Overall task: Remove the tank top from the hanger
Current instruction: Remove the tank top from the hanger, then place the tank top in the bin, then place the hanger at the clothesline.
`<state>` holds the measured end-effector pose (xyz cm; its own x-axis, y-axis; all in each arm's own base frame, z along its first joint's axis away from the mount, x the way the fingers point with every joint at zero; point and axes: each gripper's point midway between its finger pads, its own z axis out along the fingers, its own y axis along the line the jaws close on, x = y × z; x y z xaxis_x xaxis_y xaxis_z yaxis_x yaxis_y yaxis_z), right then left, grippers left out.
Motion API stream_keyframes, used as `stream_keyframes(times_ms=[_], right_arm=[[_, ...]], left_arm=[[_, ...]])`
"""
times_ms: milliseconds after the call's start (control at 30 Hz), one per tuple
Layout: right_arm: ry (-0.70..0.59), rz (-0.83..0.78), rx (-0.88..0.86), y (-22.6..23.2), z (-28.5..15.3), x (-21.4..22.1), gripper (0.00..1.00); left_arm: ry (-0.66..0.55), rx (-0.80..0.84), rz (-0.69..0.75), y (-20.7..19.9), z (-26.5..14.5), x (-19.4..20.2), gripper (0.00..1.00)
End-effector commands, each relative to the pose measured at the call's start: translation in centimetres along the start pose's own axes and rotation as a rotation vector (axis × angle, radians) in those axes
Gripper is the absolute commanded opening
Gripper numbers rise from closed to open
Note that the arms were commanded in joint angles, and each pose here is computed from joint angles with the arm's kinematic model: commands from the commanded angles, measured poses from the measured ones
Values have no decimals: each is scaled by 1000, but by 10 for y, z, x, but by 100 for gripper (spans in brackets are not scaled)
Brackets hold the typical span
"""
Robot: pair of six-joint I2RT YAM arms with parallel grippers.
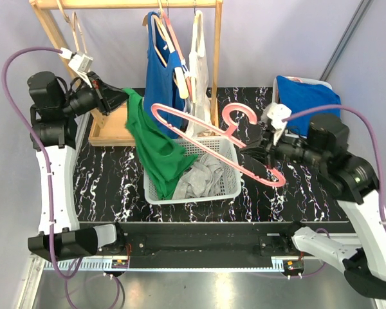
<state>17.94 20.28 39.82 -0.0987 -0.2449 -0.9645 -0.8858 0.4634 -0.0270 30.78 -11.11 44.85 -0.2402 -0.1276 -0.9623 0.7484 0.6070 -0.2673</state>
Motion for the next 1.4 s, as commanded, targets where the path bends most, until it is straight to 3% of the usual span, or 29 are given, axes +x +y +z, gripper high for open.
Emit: stream_keyframes(times_ms=[0, 100, 333, 533, 633, 667, 700, 833, 933, 1033, 1067, 1133, 1200, 1233, 1267, 1300, 1367], right_arm=[[-90, -49, 48, 3, -24, -23, 0], [-119, -66, 68, 5, -34, -33, 0], [-180, -67, 176, -17, -38, -66, 0], [-228, -42, 334, -50, -38, -87, 0], [-281, -22, 360, -55, -39, -101, 0], [-287, -11, 362, -55, -38, -102, 0], [-288, -7, 362, -58, -35, -103, 0], [-295, 6, 367, -61, -32, -105, 0], [-317, 11, 396, -66, -34, -110, 0], [-335, 11, 419, -70, -36, -119, 0], [-336, 6, 421, -71, -37, -120, 0], [-339, 8, 440, -74, -38, -123, 0], [-334, 12, 445, -77, -35, -122, 0], [-332, 13, 447, -78, -35, -122, 0], [-321, 15, 441, -79, -30, -120, 0], [-315, 13, 428, -78, -26, -119, 0], [-293, 16, 418, -82, -17, -116, 0]], left_arm=[[-19, -43, -16, 6, 2, 6, 0], [66, -145, 43, 12, 9, 40, 0], [230, -107, 65, -30, 41, 114, 0], [277, -21, 145, -63, 51, 112, 2], [325, 54, 199, -82, 62, 118, 62], [332, 67, 228, -85, 64, 118, 96], [348, 86, 249, -92, 68, 124, 99], [420, 110, 341, -104, 79, 147, 99], [424, 19, 422, -100, 89, 150, 99], [459, -86, 604, -100, 102, 167, 99], [467, -82, 723, -103, 106, 170, 99], [478, -88, 814, -110, 111, 173, 99], [448, -59, 748, -106, 111, 159, 99], [408, -60, 606, -105, 109, 143, 99], [387, 53, 491, -116, 108, 141, 99], [366, -20, 412, -83, 102, 132, 99], [322, -137, 442, -54, 90, 135, 94]])
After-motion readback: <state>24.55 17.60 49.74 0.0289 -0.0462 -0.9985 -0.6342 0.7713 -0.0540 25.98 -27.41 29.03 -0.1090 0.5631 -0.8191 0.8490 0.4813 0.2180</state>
